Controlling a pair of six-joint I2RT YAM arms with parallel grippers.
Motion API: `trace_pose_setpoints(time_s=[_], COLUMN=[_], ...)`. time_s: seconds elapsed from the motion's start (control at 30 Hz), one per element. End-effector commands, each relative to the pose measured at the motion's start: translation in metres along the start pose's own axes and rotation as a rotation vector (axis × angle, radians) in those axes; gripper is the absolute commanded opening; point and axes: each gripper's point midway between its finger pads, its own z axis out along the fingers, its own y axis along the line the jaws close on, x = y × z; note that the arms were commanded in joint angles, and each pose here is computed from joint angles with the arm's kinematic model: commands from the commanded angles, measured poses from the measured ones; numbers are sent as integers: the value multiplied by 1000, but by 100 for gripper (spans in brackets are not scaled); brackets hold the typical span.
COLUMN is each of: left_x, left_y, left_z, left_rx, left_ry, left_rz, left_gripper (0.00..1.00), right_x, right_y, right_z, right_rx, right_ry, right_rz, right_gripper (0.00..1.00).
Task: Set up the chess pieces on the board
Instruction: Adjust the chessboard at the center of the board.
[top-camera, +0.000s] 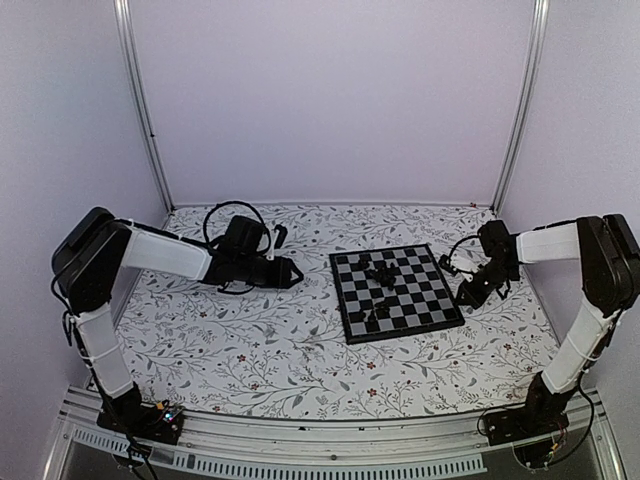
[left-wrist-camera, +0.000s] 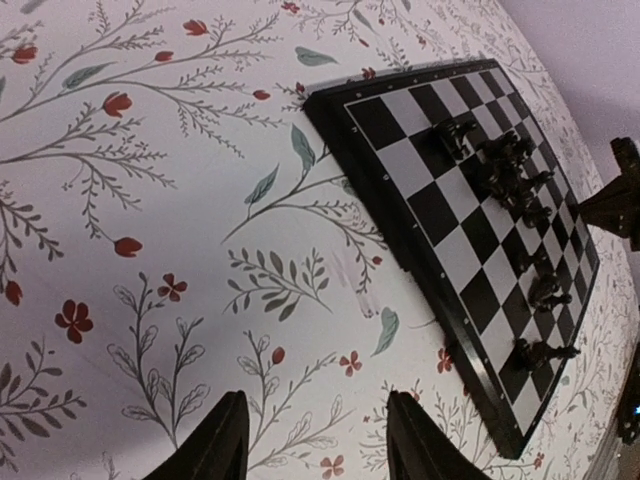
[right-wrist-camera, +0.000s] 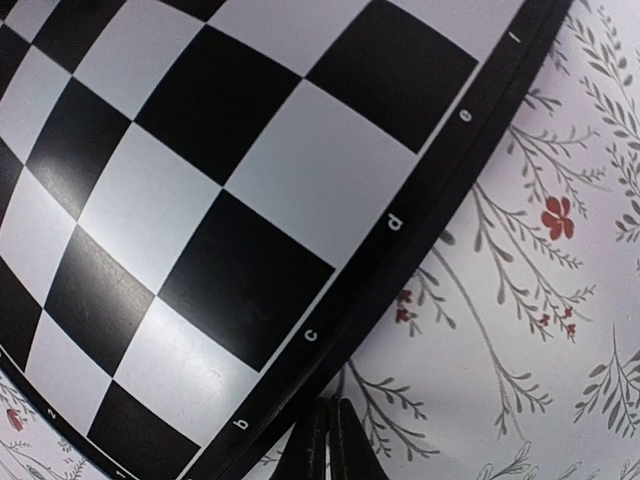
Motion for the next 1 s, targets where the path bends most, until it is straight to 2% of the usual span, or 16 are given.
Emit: trace_pose_setpoints(time_s=[0.0, 0.23, 0.43, 0.53, 0.7, 0.97], left_x=[-25, -40, -49, -49, -69, -76], left_y=[-2, 6, 18, 31, 44, 62], left_z=[16, 52, 81, 92, 103, 128], left_rx=[7, -19, -68, -97, -94, -95], left_ry=[-35, -8, 1, 41, 34, 63], left_rz=[-34, -31, -45, -58, -70, -65], left_gripper=[45, 37, 38, 38, 38, 36], right_x=[32, 32, 33, 30, 22, 14], right_y=[59, 81, 97, 107, 120, 136], right_z=[13, 20, 27, 28, 28, 37], right_rx=[-183, -221, -247, -262, -273, -295], right_ry=[130, 161, 188, 185, 177, 194], right_rz=[-62, -124, -169, -201, -259, -319], right_gripper=[4, 2, 1, 0, 0, 0])
